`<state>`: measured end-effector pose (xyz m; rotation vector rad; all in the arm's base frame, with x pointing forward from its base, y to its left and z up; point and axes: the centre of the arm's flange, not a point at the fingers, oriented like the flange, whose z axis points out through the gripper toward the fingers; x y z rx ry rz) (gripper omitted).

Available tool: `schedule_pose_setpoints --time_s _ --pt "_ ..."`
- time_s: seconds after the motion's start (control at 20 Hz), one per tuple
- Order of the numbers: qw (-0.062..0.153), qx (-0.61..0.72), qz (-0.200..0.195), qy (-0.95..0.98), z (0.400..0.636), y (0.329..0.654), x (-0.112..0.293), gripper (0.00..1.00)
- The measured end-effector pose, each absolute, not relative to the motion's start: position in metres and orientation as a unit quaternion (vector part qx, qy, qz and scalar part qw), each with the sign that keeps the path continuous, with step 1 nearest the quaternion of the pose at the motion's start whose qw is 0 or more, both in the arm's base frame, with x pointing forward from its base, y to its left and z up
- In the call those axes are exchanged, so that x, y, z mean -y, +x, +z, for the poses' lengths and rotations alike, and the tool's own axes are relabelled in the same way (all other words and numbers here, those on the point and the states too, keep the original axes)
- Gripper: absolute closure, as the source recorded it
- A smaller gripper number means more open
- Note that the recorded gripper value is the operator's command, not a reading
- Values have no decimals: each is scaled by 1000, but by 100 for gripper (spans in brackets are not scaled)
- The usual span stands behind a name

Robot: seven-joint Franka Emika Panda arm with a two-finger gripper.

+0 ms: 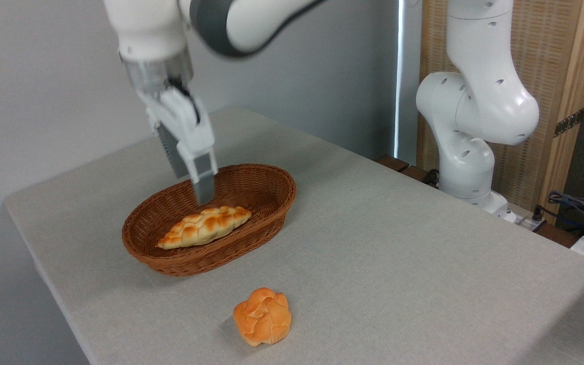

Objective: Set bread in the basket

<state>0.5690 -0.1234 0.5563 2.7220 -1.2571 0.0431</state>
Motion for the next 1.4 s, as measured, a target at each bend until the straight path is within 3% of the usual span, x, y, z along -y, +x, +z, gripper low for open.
schedule_pose_setpoints --time_s 0.15,0.35,0.75,1.4 --pt "21 396 9 918 606 566 73 0" --pt "-7 381 9 925 618 569 45 0" --pt "-11 379 15 925 626 566 41 0" --pt "-5 399 -5 917 609 548 43 0"
